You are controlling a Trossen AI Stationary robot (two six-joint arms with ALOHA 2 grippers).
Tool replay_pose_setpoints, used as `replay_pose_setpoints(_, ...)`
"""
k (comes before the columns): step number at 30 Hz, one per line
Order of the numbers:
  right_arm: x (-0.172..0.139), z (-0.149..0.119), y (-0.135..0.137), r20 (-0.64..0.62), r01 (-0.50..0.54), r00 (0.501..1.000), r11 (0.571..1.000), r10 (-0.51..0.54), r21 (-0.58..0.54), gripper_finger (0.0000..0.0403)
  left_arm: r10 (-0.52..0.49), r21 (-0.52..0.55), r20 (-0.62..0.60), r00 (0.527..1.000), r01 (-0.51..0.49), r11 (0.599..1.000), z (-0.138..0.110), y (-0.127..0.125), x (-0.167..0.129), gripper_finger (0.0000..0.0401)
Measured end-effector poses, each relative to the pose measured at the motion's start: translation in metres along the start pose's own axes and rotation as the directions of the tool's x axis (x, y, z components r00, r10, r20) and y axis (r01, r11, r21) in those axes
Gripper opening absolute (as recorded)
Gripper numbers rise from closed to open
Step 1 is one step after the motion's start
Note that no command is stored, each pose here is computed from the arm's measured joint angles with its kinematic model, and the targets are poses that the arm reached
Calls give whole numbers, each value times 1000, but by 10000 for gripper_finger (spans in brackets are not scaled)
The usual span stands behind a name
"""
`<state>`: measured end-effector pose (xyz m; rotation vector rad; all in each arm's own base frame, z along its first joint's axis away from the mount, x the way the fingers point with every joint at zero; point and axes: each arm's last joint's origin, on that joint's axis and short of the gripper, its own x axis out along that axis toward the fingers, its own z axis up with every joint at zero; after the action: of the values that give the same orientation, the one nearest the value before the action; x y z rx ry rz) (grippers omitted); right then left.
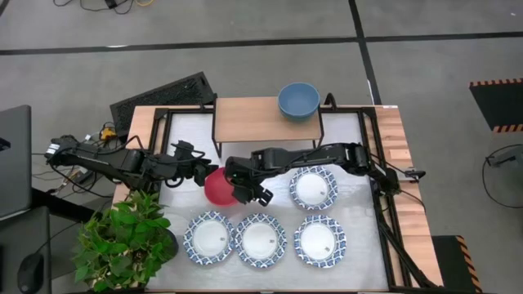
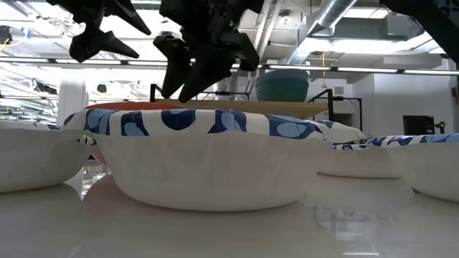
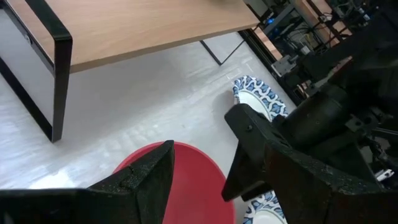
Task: Place and stack bowls onto a shelf
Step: Stack the orange bowl on top of the blue bowl on the shelf
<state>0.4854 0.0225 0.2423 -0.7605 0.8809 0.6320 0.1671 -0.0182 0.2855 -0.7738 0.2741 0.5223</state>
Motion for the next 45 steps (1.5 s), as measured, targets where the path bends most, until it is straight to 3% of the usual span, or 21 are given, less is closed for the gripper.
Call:
replay_pose_setpoints(7,1,-5,0,-14,-12,1000,1000,12,6,189,0,-2,0,1000,0,1000,0,0,0,234)
replay_pose_setpoints(13,19,-14,9,-29,-33,999,999,34,6,185,0,-1,0,1000,0,1000,0,0,0,234)
replay_pose_setpoints(22,24,-21,9,-79,7,997,999,-4,34,167,0,-1,0,1000,0,1000,0,0,0,234)
replay_pose_setpoints(28,24,-22,10,-109,5,994,999,0,44,122,0,-1,1,1000,0,1000,0,0,0,234)
replay_pose_setpoints(35,23,-26,14,-152,-25,988,994,41,107,25,0,-1,1,1000,0,1000,0,0,0,234)
replay_pose_setpoints(45,14,-28,30,-240,-105,957,963,166,249,40,0,-1,1,1000,0,1000,0,0,0,234)
